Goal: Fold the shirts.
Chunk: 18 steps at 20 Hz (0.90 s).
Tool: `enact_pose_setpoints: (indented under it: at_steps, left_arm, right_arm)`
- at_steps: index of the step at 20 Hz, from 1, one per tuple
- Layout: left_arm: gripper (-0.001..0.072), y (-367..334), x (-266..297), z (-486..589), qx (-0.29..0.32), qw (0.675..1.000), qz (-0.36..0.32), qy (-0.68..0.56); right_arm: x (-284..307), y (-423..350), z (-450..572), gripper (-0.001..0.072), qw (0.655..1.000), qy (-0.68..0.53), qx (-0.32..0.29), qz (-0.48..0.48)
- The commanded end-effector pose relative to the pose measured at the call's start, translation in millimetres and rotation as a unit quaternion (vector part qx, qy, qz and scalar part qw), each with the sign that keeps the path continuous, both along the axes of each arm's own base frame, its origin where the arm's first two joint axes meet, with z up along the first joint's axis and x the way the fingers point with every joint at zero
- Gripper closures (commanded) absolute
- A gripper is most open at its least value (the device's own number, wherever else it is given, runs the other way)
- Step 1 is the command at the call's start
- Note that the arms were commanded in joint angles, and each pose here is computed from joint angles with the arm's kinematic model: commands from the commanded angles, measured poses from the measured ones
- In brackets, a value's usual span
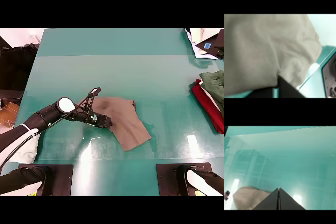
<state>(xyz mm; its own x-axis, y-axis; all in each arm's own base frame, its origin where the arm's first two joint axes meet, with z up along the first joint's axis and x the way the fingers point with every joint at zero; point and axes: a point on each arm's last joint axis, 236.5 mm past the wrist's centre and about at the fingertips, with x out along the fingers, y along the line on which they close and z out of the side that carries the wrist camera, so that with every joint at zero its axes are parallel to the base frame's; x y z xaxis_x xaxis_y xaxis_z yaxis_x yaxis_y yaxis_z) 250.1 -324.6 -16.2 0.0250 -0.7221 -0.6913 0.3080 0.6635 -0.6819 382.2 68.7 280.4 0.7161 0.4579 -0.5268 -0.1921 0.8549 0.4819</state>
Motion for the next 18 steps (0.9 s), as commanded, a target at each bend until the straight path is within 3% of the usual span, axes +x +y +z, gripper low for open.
enact_pose_setpoints:
  at_steps: [1, 5, 9, 10, 11, 12, 18]
  left_arm:
    - [0.0682, -2, -2, 7, -0.006, 1.000, -0.009, 0.004]
    - [0.0683, 20, -4, 84, -0.022, 0.995, -0.090, -0.041]
    - [0.0682, 68, 8, 149, 0.032, 0.983, -0.111, -0.144]
    - [0.0682, 78, 9, 154, 0.052, 0.979, -0.113, -0.158]
    - [0.0681, 86, 9, 154, 0.069, 0.977, -0.118, -0.164]
    - [0.0682, 92, 8, 151, 0.085, 0.975, -0.122, -0.163]
    - [0.0681, 99, 7, 145, 0.104, 0.974, -0.126, -0.158]
  right_arm:
    - [-5, 3, -5, 0.0691, 1.000, 0.013, -0.002, 0.009]
    - [-13, 6, -14, 0.0690, 0.999, 0.035, -0.006, 0.021]
    - [-21, 21, -78, 0.0688, 0.993, 0.114, 0.010, 0.041]
    - [-25, 30, -105, 0.0626, 0.988, 0.144, 0.015, 0.049]
    - [-30, 39, -130, 0.0363, 0.984, 0.168, 0.020, 0.055]
    - [-35, 50, -158, 0.0165, 0.980, 0.191, 0.025, 0.058]
    - [-45, 108, -278, 0.0159, 0.964, 0.257, 0.017, 0.070]
